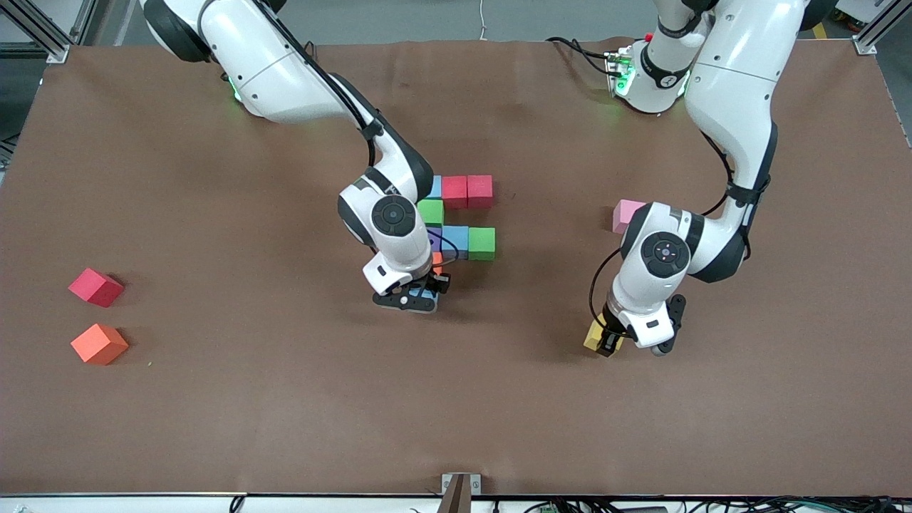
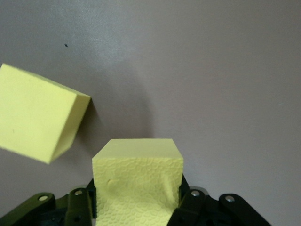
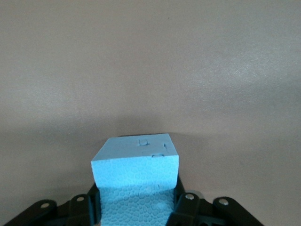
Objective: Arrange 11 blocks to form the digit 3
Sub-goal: 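Place the light blue cube at center with the right gripper while the left carries yellow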
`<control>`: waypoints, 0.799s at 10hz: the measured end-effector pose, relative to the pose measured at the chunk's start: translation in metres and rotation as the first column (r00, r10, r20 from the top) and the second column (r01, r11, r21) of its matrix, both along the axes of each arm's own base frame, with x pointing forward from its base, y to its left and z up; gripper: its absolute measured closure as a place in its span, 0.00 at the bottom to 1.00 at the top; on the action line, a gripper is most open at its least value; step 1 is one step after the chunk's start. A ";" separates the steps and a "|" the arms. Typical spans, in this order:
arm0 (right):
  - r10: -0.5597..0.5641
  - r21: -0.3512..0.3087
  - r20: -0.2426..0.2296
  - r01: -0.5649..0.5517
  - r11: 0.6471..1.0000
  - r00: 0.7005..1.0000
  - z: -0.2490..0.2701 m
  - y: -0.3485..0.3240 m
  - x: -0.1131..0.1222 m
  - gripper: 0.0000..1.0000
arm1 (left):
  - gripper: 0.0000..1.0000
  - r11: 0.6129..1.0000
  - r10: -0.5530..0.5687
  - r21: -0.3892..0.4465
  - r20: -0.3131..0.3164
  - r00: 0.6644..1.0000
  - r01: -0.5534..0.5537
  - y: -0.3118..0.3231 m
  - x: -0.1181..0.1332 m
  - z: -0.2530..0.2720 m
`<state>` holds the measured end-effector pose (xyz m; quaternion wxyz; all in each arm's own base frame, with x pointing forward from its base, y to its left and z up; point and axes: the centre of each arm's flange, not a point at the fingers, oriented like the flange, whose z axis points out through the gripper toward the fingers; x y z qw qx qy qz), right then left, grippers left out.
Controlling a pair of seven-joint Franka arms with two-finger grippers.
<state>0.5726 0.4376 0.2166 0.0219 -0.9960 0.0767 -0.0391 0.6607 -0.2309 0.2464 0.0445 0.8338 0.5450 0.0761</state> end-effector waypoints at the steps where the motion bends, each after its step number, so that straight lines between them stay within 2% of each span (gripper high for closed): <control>1: 0.001 0.000 0.000 -0.001 1.000 1.000 0.000 0.000 0.000 0.21 | 0.41 0.998 0.058 -0.009 -0.006 0.998 -0.058 -0.010 0.005 0.013; 2: 0.001 0.000 0.000 -0.001 1.000 1.000 0.000 0.001 0.000 0.08 | 0.41 0.993 0.111 -0.038 -0.011 0.994 -0.112 -0.023 0.007 0.026; 3: 0.001 0.000 0.000 -0.001 1.000 1.000 0.000 0.001 0.000 0.00 | 0.41 0.985 0.147 -0.087 -0.021 0.989 -0.148 -0.042 0.006 0.035; 6: -0.009 0.004 0.008 0.009 1.000 1.000 0.004 -0.002 0.004 0.00 | 0.41 0.948 0.241 -0.197 -0.066 0.968 -0.250 -0.102 -0.007 0.045; 8: -0.055 -0.006 0.003 0.055 0.998 0.998 0.026 -0.024 0.026 0.00 | 0.41 0.928 0.289 -0.218 -0.090 0.953 -0.302 -0.138 -0.016 0.036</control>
